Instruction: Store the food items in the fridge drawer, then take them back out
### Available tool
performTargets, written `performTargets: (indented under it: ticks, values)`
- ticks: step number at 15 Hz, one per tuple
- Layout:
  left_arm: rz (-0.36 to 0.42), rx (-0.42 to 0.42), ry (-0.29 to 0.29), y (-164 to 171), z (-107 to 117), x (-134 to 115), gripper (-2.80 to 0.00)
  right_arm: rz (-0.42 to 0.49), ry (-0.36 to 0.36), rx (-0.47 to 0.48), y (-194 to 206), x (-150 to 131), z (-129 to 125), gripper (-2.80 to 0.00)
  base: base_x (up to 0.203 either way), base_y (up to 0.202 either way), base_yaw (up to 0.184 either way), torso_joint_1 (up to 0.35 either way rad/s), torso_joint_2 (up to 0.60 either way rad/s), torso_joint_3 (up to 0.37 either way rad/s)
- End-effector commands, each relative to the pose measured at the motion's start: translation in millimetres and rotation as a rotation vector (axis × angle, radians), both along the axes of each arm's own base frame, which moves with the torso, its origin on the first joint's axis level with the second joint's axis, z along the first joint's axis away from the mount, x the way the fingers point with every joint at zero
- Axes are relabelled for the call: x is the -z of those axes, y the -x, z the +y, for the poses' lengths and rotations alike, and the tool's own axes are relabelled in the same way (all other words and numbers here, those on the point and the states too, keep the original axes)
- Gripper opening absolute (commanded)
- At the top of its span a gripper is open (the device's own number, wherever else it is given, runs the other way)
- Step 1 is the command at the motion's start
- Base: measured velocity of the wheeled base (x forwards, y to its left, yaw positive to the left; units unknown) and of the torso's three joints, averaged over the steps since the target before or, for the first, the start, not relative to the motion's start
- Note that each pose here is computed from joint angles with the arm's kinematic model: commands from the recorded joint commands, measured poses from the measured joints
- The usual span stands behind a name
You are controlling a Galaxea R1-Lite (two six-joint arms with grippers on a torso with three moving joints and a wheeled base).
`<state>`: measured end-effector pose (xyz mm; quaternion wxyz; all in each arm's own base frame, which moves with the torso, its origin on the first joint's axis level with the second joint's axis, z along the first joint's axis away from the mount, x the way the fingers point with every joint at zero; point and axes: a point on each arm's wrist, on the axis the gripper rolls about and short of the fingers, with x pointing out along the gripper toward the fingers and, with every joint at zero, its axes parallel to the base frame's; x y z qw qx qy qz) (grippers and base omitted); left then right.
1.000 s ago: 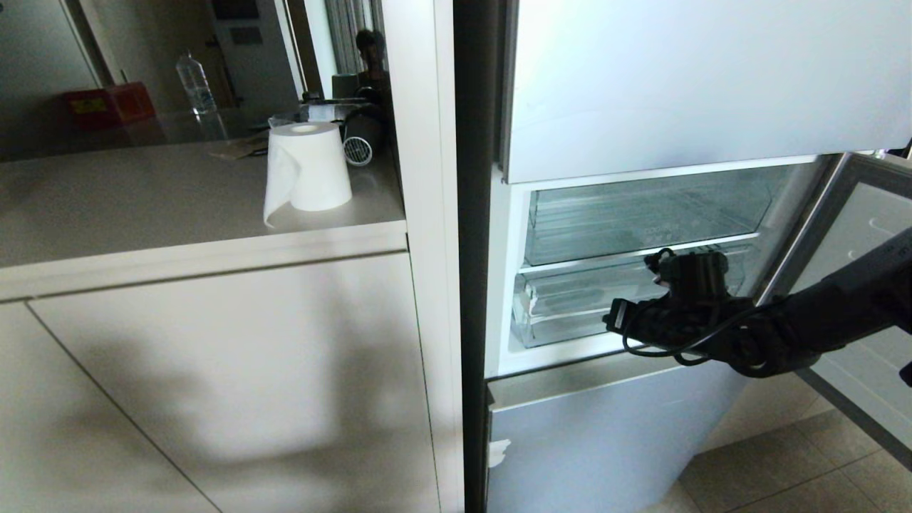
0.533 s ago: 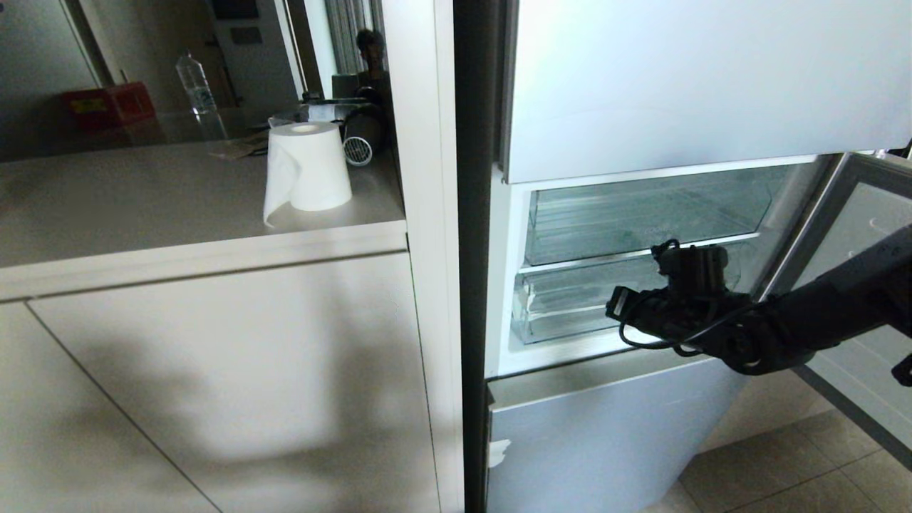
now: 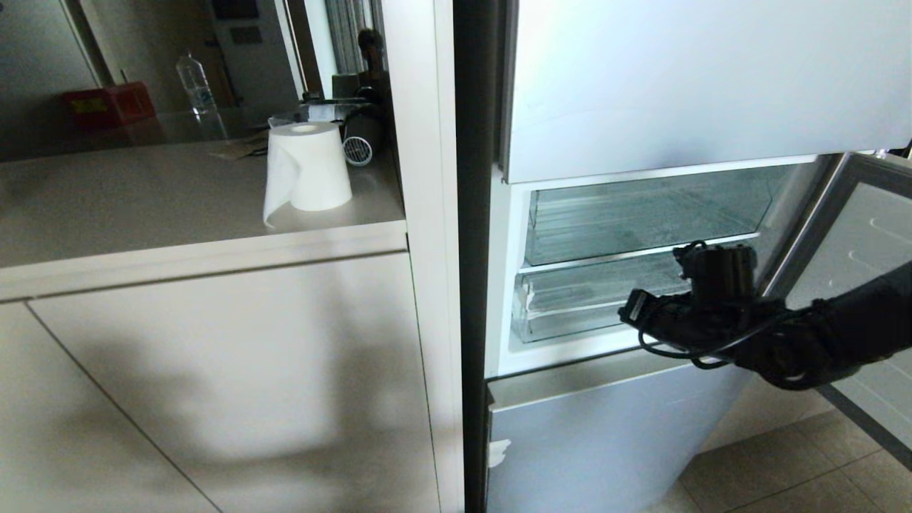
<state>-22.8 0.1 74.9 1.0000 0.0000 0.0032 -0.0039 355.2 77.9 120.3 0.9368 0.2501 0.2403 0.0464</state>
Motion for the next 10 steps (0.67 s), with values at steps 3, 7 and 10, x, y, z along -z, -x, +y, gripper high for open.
performTargets:
  ticks: [3, 7, 10]
  values:
    - [0.000, 0.000, 0.000, 0, 0, 0, -2.80, -0.220, 0.010, -0.047, 117, -86, -22, -2.80, 0.000, 0.000, 0.000, 0.000, 0.00, 0.000]
    - [0.000, 0.000, 0.000, 0, 0, 0, -2.80, -0.421, 0.240, -0.052, 264, -104, -62, -2.80, 0.000, 0.000, 0.000, 0.000, 0.00, 0.000]
    - [0.000, 0.000, 0.000, 0, 0, 0, -2.80, -0.475, 0.427, -0.028, 340, -45, -76, -2.80, 0.000, 0.000, 0.000, 0.000, 0.00, 0.000]
